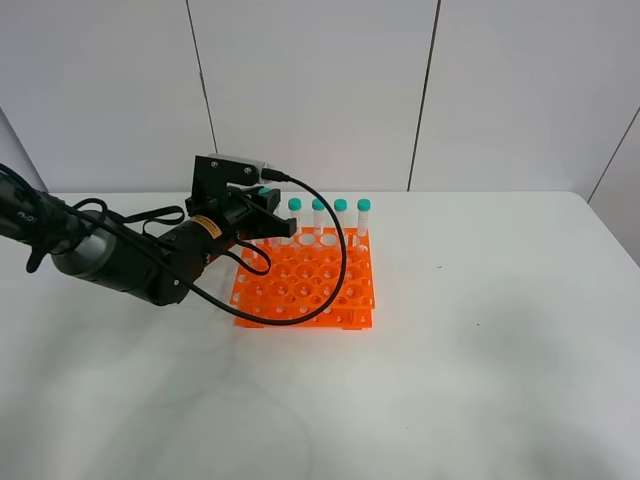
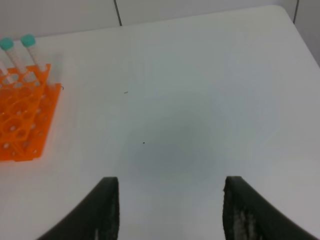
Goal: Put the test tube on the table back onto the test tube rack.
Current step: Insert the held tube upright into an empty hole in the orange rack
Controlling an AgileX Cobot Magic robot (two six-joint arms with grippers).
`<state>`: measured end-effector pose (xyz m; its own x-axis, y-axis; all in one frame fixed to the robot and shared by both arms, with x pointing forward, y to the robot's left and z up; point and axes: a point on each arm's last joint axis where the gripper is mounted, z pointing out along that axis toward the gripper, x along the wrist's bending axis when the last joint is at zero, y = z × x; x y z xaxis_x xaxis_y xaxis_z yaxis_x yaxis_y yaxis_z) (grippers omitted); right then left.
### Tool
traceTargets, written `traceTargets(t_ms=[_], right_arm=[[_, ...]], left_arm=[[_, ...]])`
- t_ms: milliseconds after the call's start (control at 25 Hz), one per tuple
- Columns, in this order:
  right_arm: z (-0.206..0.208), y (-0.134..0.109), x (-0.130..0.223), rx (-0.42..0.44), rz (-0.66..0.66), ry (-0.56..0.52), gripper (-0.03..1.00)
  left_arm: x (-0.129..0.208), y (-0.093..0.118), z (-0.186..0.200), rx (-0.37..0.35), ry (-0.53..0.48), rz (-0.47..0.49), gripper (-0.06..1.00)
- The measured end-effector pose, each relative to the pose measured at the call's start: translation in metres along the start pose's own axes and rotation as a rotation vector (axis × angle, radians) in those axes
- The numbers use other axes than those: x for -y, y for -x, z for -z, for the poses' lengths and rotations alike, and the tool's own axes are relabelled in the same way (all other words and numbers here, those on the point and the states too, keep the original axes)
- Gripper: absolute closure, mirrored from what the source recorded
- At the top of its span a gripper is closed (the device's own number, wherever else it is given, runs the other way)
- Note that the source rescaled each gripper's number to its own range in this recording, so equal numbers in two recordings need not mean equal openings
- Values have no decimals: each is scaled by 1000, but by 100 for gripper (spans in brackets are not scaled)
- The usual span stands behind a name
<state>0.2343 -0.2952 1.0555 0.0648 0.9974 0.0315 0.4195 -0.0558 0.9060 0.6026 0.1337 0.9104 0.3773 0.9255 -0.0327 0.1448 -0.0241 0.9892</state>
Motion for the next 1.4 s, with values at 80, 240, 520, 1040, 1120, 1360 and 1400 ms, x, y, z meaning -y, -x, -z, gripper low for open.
traceTargets(t_ms=[80,240,520,1040,1120,1360,1400], right_arm=[[0,0,0,0,0,0,43],[0,0,0,0,0,0,43],[0,0,0,0,0,0,43],[0,0,0,0,0,0,43],[0,0,0,0,0,0,43],[0,0,0,0,0,0,43],[0,0,0,0,0,0,43]], left_arm=[[3,0,-1,-1,-5,0,94],[6,0,-1,-1,-15,0,94],[8,0,-1,-1,-18,0,94],[21,-1,-3,-3,-58,-2,94],[21,-1,-3,-3,-57,-2,94],[21,-1,-3,-3,-57,-2,94],[21,-1,-3,-3,-57,-2,94]])
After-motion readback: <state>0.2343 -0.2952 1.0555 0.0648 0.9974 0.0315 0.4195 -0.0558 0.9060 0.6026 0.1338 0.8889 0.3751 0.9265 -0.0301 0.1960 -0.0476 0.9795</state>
